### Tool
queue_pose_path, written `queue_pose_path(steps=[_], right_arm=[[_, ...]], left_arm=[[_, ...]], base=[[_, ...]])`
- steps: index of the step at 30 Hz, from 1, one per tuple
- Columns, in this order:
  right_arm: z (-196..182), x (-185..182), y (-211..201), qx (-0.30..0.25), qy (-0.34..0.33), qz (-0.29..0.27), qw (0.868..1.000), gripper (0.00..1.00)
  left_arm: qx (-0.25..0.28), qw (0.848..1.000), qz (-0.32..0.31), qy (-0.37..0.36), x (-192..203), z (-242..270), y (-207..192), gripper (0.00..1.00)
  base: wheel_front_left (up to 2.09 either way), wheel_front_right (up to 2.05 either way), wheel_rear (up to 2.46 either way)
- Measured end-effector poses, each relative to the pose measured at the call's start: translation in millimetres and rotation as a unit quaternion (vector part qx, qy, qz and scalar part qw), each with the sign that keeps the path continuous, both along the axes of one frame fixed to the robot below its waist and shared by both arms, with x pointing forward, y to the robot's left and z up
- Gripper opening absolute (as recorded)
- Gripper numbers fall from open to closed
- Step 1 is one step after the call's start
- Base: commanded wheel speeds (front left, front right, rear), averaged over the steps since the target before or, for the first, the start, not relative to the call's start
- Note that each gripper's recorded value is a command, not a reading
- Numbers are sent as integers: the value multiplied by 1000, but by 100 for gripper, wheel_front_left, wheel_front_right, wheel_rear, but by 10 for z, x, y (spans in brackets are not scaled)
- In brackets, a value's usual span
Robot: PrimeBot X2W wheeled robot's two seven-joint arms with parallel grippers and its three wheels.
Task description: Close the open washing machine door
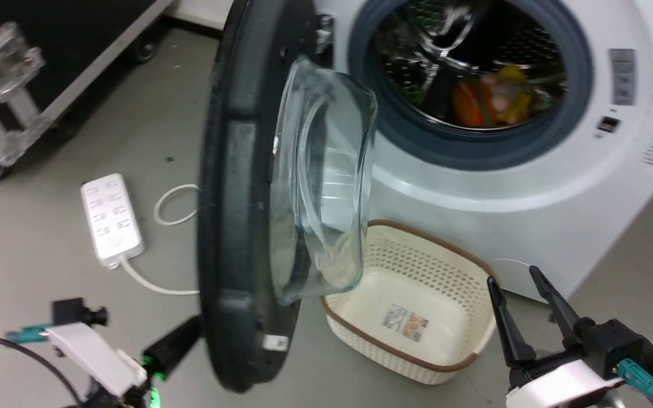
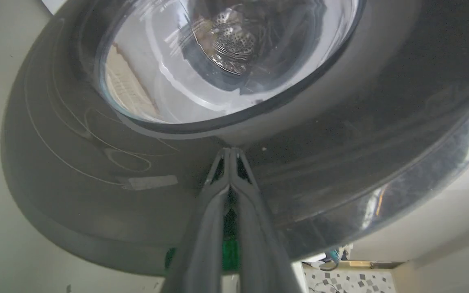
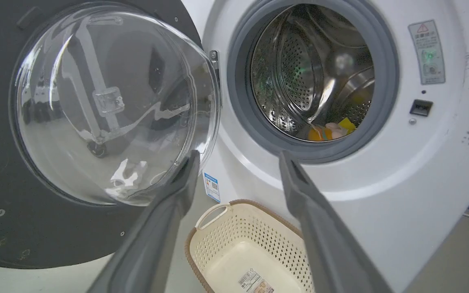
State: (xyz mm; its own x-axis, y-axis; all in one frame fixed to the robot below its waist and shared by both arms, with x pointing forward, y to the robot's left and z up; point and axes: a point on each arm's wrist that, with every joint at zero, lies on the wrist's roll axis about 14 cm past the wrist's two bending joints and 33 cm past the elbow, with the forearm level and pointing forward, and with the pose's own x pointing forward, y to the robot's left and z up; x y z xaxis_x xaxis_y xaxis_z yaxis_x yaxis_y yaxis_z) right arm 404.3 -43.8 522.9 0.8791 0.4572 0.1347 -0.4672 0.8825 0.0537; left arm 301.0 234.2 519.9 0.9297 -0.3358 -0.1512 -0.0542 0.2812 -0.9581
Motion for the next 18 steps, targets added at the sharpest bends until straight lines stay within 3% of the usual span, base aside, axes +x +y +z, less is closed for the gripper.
queue_pose_path(steps=[10, 18], right_arm=[[-7, -69, -637, -10, -2, -88, 996, 100], [-64, -130, -1268, -25, 6, -174, 984, 100]], left_arm=[[-99, 986, -130, -27, 317, 69, -1271, 0], [-132, 964, -228, -40, 729, 143, -2222, 0]], base=[[0, 0, 0], [0, 0, 0]])
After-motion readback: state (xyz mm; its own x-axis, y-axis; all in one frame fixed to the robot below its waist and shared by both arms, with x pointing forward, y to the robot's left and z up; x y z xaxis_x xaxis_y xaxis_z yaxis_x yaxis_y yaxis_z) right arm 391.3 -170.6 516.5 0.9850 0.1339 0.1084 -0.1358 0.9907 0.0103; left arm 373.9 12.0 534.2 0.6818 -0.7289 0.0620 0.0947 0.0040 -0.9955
